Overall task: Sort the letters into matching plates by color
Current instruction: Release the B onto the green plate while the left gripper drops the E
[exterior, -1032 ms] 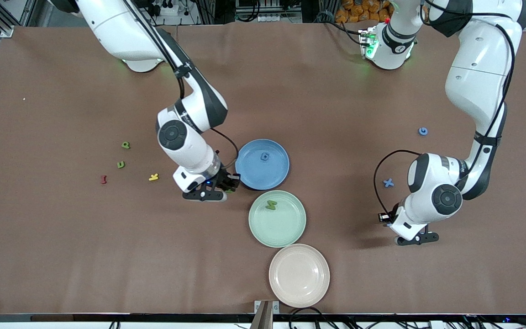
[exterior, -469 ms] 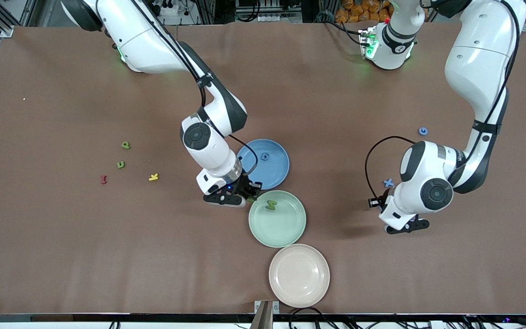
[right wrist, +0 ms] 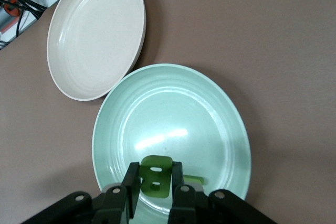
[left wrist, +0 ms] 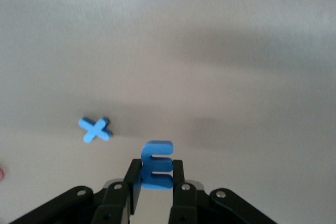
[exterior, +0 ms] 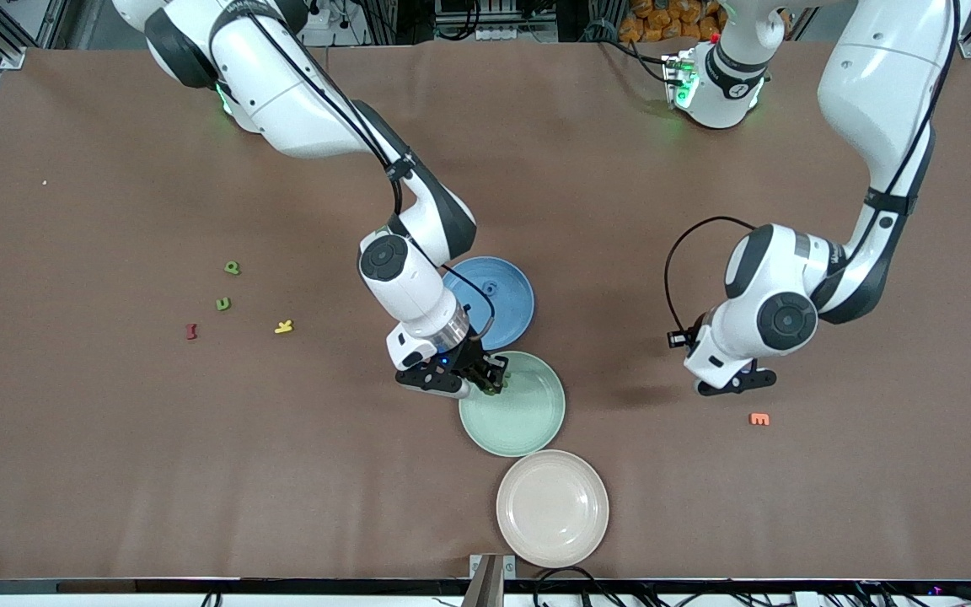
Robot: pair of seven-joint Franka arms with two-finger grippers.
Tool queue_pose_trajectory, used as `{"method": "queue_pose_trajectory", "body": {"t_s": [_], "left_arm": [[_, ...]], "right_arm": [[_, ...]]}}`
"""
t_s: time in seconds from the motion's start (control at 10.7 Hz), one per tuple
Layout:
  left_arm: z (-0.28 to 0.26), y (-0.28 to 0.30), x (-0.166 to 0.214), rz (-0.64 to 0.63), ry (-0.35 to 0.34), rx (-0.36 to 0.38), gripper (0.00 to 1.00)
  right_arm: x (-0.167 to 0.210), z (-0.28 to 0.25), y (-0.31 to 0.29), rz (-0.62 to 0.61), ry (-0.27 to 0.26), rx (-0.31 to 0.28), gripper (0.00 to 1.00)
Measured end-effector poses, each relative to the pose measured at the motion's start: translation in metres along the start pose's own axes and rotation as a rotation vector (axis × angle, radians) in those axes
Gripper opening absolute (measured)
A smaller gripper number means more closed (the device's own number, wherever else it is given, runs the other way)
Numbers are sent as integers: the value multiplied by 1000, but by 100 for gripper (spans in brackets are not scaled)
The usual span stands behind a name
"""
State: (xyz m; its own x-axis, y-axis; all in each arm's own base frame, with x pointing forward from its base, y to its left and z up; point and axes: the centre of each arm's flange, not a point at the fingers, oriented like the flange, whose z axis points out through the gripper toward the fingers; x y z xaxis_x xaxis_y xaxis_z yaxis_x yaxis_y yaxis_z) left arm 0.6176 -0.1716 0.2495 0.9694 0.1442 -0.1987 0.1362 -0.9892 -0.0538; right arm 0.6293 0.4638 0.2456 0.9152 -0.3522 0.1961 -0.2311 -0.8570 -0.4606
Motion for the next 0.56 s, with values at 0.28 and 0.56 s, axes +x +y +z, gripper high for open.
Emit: {"method": "queue_pose_trajectory", "body": {"t_s": [0.28, 0.56], "left_arm": [[2, 16, -36, -10, 12, -18, 28], [2, 58, -64, -37, 10, -33, 28]], "right_arm": [[-13, 21, -1, 21, 17, 26, 29], [-11, 22, -7, 108, 23, 42, 59]]}}
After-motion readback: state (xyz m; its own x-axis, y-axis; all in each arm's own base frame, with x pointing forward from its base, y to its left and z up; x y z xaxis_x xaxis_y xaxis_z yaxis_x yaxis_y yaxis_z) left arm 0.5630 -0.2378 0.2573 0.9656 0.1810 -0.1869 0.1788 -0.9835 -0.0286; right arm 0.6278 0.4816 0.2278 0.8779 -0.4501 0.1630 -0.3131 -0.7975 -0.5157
